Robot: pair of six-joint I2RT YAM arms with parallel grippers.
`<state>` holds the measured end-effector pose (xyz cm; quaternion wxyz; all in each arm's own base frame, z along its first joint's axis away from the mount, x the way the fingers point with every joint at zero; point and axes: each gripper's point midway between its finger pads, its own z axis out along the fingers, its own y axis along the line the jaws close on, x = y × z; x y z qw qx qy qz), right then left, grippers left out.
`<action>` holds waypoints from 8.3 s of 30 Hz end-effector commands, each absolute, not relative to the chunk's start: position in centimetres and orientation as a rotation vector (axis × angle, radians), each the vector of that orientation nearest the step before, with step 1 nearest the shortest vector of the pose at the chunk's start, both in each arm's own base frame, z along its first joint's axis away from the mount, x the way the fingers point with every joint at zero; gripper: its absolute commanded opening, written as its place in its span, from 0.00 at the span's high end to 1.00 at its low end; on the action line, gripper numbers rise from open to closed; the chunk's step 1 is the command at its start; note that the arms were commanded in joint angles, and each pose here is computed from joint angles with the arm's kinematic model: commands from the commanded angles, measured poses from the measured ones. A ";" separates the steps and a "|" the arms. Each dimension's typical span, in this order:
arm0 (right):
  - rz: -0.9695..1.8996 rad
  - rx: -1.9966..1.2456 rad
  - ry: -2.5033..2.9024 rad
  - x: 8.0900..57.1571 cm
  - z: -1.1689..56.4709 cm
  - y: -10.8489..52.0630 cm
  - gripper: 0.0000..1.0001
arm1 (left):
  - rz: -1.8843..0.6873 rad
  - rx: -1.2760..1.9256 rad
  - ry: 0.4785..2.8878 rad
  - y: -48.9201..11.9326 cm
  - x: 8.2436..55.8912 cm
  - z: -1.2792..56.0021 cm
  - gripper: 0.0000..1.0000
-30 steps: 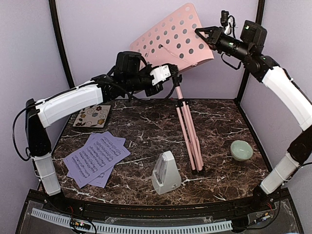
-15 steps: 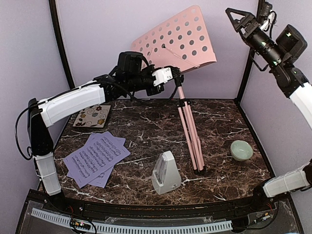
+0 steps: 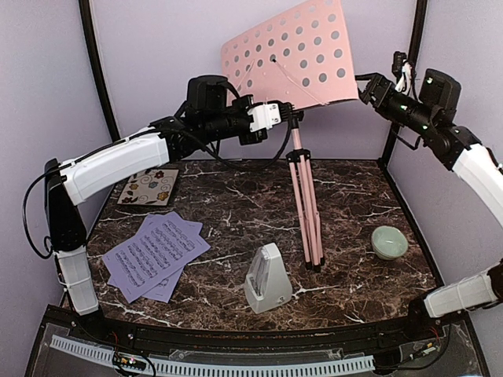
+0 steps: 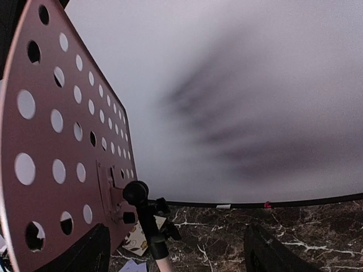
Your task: Set up the instrument practice props
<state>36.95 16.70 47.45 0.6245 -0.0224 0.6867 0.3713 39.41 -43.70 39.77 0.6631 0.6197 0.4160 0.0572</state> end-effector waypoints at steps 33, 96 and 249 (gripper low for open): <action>1.209 -0.666 1.674 36.8 39.8 29.6 0.50 | 0.193 1.059 0.332 -39.7 27.5 61.0 1.00; 1.151 -0.499 0.868 33.6 60.6 27.7 1.00 | -0.723 0.675 1.509 -41.0 36.2 33.7 0.36; 0.642 -0.601 1.877 47.6 21.1 29.3 0.66 | -0.631 1.081 1.635 -37.3 44.1 21.8 0.66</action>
